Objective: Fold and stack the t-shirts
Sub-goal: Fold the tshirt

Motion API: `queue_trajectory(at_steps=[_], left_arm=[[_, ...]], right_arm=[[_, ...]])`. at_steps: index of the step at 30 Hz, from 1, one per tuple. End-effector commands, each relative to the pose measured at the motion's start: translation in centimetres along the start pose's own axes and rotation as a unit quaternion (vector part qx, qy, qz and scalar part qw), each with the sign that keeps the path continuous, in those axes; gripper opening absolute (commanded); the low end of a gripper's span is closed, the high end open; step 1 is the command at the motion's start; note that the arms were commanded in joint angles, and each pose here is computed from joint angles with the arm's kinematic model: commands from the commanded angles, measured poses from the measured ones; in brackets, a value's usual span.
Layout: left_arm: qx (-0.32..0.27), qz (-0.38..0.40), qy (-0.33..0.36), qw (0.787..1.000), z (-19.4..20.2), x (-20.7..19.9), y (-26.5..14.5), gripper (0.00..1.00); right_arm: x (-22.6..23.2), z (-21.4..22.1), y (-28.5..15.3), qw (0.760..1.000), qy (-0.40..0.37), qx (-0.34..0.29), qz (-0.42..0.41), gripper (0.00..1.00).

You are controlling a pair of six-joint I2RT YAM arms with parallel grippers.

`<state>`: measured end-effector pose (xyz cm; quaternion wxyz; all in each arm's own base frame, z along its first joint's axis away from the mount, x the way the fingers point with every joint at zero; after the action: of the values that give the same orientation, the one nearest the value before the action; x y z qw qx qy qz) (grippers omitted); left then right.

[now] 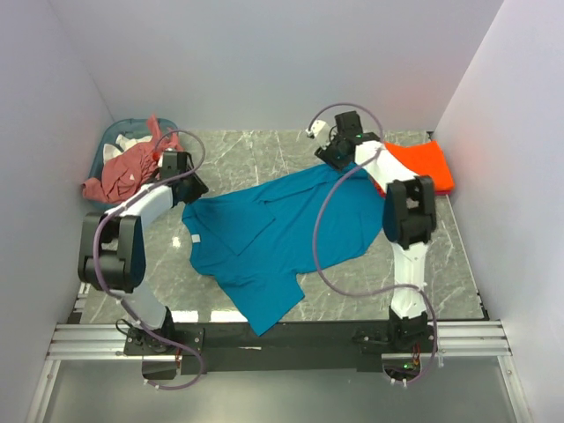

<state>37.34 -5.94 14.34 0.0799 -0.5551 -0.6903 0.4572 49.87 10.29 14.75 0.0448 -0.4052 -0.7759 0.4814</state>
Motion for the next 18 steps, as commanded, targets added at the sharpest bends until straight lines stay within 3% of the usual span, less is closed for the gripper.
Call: queue_trajectory(at_steps=[1, 2, 8, 18], left_arm=[[-0.024, -0.042, 0.008, 0.999, -1.5, -0.9, 1.0, 0.35], [-0.021, -0.042, 0.018, 0.999, -1.5, -1.1, 1.2, 0.33], [0.04, -0.063, 0.061, 0.995, 1.3, -1.7, 3.2, 0.33], [0.108, -0.111, 0.087, 0.984, 4.3, 0.5, 5.9, 0.29]], right_arm=[[-0.2, -2.8, -7.2, 0.993, 0.046, -0.109, -0.002, 0.55], [0.3, -3.4, -9.3, 0.989, 0.047, -0.139, -0.018, 0.55], [4.0, -0.6, -12.9, 0.98, 0.076, -0.162, -0.085, 0.54], [5.5, 2.4, -15.5, 0.968, 0.12, -0.179, -0.129, 0.54]])
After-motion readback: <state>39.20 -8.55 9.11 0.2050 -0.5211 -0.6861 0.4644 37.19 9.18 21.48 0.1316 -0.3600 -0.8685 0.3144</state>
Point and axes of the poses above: each gripper's point midway between its finger pads, its own y axis out along the fingers, its own x axis along the line the jaws close on, z = x × y, the point moved 8 cm from there along -y, back along the fingers, and after that the axes turned 7 degrees about y, right-handed, at the moved point
